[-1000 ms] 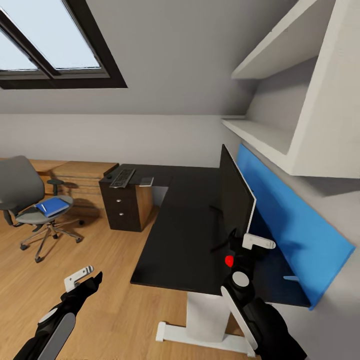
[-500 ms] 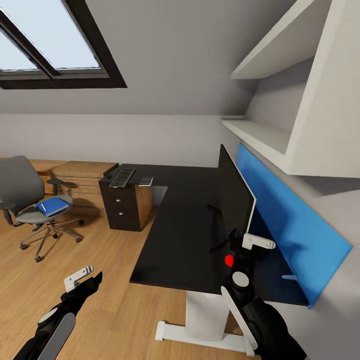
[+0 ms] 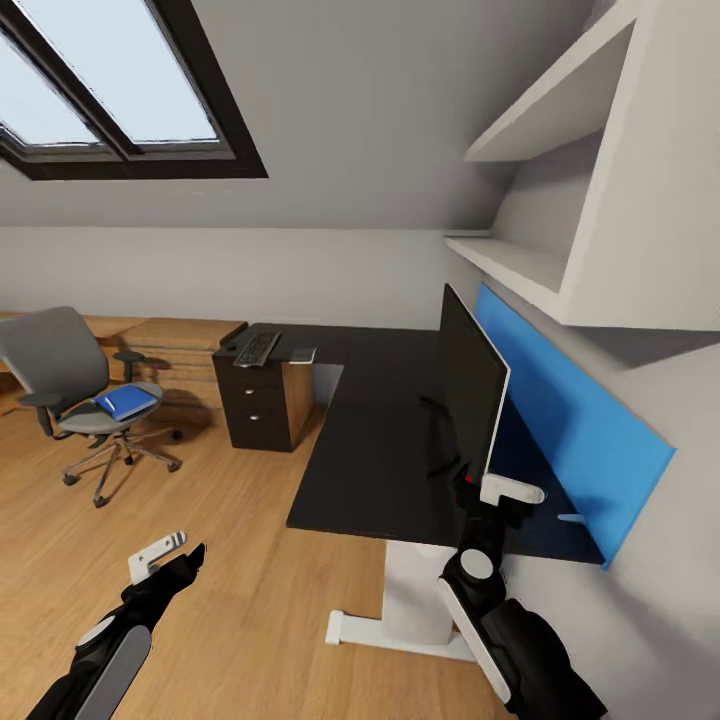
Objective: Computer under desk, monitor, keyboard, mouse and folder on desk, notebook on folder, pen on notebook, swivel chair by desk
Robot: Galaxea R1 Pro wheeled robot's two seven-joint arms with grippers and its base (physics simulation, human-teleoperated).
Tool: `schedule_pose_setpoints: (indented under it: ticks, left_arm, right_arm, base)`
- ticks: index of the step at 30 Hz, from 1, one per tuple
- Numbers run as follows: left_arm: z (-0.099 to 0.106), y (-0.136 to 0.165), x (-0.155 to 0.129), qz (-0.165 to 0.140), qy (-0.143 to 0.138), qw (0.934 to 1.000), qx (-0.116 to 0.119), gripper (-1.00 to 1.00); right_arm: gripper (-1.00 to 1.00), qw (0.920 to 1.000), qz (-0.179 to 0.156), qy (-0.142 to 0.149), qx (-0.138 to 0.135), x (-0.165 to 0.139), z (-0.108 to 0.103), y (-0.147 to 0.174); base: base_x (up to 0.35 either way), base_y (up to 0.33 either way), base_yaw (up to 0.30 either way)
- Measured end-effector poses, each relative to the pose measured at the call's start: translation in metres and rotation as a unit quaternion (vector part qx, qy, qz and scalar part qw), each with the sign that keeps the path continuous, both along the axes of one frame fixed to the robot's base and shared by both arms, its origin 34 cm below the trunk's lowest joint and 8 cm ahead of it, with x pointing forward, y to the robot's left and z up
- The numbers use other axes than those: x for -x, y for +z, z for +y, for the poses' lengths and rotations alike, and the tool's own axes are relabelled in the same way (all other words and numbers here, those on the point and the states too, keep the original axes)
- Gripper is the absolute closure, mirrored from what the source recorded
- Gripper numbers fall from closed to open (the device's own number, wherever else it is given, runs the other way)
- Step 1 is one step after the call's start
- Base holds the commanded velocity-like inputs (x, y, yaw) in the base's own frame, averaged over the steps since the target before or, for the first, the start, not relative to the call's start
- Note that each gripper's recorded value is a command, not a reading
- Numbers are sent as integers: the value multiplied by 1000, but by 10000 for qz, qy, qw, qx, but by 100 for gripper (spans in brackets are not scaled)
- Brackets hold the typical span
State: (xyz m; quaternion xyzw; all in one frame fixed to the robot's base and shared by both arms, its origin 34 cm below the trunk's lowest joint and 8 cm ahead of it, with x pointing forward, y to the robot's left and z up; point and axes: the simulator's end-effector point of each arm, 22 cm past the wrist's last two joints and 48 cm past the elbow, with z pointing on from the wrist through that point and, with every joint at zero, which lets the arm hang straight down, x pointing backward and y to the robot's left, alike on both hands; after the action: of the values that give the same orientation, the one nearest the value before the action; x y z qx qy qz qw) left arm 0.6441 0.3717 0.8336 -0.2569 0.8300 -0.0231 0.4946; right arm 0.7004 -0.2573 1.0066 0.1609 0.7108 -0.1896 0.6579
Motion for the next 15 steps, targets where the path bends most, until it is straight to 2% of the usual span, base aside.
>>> schedule_pose_setpoints:
  ticks: [4,6,8,9,11,15]
  left_arm:
    - [0,0,0,2,1,10000,-1,-100]
    - [0,0,0,-1,1,10000,-4,-100]
    - [0,0,0,1,3,10000,-7,-100]
    - [0,0,1,9,8,10000,3,-100]
    - [0,0,1,11,8,10000,7,-100]
    - [1,0,1,14,8,10000,4,-100]
  right_arm:
    - [-100,10000,31,20,1,0,2,-3]
    - [-100,9999,42,114,-16,-1,11,-5]
    - [-100,9997,44,241,-66,-1,26,-5]
    - [-100,9974,176,696,-100,0,74,-16]
    - [-100,9956,261,904,-30,2,94,-24]
    - [-100,9940,282,1057,15,4,108,-33]
  base:
    - [-181,284,0]
    - [-128,308,0]
    - [-82,315,0]
    - [-46,319,0]
    - [-26,322,0]
    - [-2,328,0]
